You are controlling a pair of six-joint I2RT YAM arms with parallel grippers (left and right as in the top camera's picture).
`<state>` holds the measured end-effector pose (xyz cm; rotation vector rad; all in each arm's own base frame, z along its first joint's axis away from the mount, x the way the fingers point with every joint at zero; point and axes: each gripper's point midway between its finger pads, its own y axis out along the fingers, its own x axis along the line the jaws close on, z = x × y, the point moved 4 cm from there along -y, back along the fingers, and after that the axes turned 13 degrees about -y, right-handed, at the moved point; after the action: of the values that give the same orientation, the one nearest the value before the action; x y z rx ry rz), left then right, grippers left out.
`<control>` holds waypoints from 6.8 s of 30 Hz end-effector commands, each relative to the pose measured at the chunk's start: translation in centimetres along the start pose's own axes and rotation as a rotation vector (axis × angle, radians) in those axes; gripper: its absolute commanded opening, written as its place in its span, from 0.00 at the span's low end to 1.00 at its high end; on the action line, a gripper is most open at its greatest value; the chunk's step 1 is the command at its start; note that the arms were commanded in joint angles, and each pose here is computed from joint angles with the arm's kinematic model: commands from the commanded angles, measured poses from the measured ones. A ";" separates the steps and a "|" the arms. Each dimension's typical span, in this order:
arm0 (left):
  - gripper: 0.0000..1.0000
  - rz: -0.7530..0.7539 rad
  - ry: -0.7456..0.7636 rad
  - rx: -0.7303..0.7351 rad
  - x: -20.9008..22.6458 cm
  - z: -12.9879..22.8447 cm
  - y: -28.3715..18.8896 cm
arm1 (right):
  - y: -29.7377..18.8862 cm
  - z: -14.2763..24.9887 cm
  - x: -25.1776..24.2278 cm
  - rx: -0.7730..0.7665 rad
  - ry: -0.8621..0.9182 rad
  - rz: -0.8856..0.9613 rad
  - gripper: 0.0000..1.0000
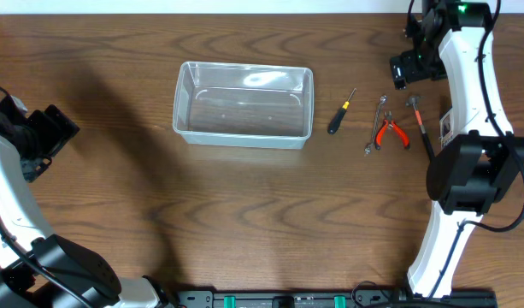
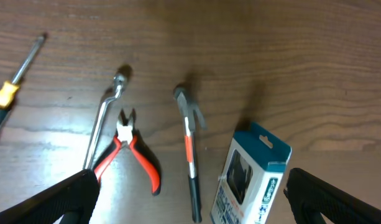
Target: Pack container
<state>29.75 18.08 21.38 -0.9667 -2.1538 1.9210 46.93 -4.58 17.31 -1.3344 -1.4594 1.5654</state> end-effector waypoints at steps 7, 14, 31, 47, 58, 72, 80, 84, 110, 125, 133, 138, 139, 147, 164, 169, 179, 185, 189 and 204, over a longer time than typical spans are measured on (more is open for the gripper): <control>0.91 0.003 0.025 -0.016 -0.3 -0.1 -0.5 | 1.7 0.0 -0.8 -0.046 0.022 -0.036 0.94; 0.91 0.003 0.025 -0.016 -0.3 -0.1 -0.5 | 3.1 -0.3 -0.6 -0.073 0.034 -0.065 0.91; 0.91 0.003 0.025 -0.016 -0.3 -0.1 -0.5 | 9.1 2.6 0.9 0.003 0.045 -0.098 0.92; 0.91 0.003 0.025 -0.016 -0.3 -0.1 -0.5 | 10.8 2.8 1.2 -0.019 0.050 -0.088 0.94; 0.91 0.003 0.025 -0.016 -0.3 -0.1 -0.5 | 8.7 1.3 0.2 -0.057 0.053 -0.070 0.92; 0.90 0.003 0.025 -0.016 -0.3 -0.1 -0.5 | 2.7 -2.5 -2.6 -0.173 0.124 -0.020 0.89; 0.90 0.003 0.025 -0.016 -0.3 -0.1 -0.5 | 5.6 -2.2 -1.9 -0.100 0.110 -0.053 0.89; 0.90 0.003 0.025 -0.016 -0.3 -0.1 -0.5 | 7.7 -2.0 -1.3 -0.059 0.102 -0.072 0.89; 0.90 0.003 0.025 -0.016 -0.3 -0.1 -0.5 | 12.8 0.0 1.1 0.087 0.084 -0.160 0.77; 0.90 0.003 0.025 -0.016 -0.3 -0.1 -0.5 | 12.9 0.0 0.8 0.084 0.090 -0.158 0.61; 0.90 0.003 0.025 -0.016 -0.3 -0.1 -0.5 | 13.0 0.4 0.3 0.092 0.102 -0.159 0.54; 0.91 0.003 0.025 -0.016 -0.3 -0.1 -0.5 | 13.1 0.7 0.1 0.099 0.107 -0.161 0.45; 0.91 0.003 0.025 -0.016 -0.3 -0.1 -0.5 | 13.1 0.8 0.1 0.101 0.109 -0.162 0.44; 0.90 0.003 0.025 -0.016 -0.3 -0.1 -0.5 | 13.1 1.0 -0.2 0.107 0.115 -0.163 0.32; 0.90 0.003 0.025 -0.016 -0.3 -0.1 -0.5 | 13.0 0.7 -0.1 0.095 0.113 -0.160 0.07; 0.90 0.003 0.025 -0.016 -0.3 -0.1 -0.5 | 12.0 -0.2 -0.2 0.065 0.107 -0.148 0.03; 0.90 0.003 0.025 -0.016 -0.3 -0.1 -0.5 | 5.5 -4.5 -1.5 -0.099 0.091 -0.084 0.04; 0.91 0.003 0.025 -0.016 -0.3 -0.1 -0.5 | 0.3 -7.1 -0.4 -0.213 0.052 -0.054 0.06; 0.90 0.003 0.025 -0.016 -0.3 -0.1 -0.5 | -3.3 -8.8 1.8 -0.292 0.003 -0.049 0.04; 0.90 0.003 0.025 -0.016 -0.3 -0.1 -0.5 | -19.1 -12.0 15.9 -0.678 -0.337 -0.092 0.07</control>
<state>29.75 18.09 21.38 -0.9663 -2.1540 1.9207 51.80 15.70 27.50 -1.3399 -2.1877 1.3555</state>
